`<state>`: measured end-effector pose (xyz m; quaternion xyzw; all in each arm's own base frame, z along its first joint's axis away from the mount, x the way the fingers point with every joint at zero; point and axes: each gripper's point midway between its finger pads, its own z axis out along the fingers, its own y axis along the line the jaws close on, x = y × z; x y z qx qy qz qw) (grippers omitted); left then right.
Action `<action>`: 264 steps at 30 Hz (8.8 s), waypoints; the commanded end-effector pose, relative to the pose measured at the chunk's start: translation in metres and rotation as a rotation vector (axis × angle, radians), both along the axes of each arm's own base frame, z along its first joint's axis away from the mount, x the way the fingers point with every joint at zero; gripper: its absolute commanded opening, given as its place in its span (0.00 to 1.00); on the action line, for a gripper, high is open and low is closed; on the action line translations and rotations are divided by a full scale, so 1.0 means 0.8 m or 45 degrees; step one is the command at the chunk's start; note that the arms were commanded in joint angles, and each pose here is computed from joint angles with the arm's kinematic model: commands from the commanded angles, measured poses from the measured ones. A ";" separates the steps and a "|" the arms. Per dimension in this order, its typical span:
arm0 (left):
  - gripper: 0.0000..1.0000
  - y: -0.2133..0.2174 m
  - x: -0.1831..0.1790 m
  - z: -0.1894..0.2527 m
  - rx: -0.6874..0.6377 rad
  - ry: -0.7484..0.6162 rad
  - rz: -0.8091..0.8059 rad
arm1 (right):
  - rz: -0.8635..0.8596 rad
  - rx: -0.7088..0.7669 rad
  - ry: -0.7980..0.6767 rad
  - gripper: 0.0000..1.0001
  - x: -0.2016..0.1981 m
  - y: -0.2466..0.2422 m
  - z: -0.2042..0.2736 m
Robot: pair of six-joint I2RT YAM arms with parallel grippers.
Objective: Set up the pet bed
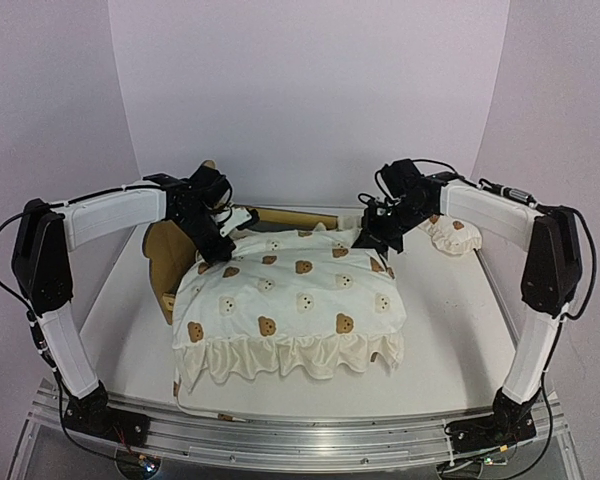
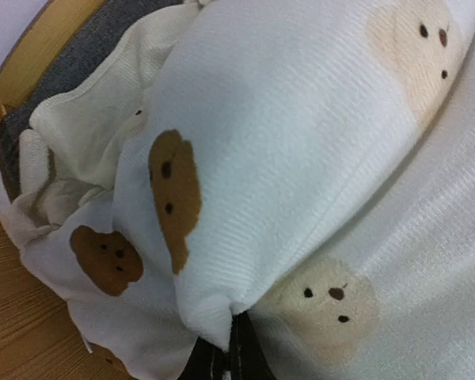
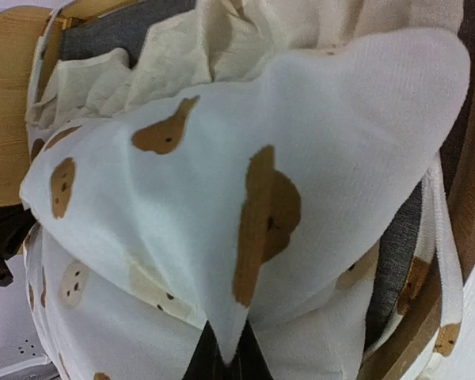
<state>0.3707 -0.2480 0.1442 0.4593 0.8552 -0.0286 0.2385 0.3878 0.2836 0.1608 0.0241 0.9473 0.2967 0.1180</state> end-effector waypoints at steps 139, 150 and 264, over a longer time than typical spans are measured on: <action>0.00 -0.204 0.003 0.171 -0.340 -0.394 -0.564 | 1.141 -0.548 -1.137 0.53 -0.050 -0.008 -0.028; 0.00 -0.204 0.004 0.168 -0.336 -0.386 -0.564 | 1.069 -0.657 -1.213 0.51 -0.001 -0.007 -0.043; 0.00 -0.180 -0.006 0.104 -0.241 -0.271 -0.602 | 0.516 0.071 -0.416 0.00 -0.161 0.088 0.034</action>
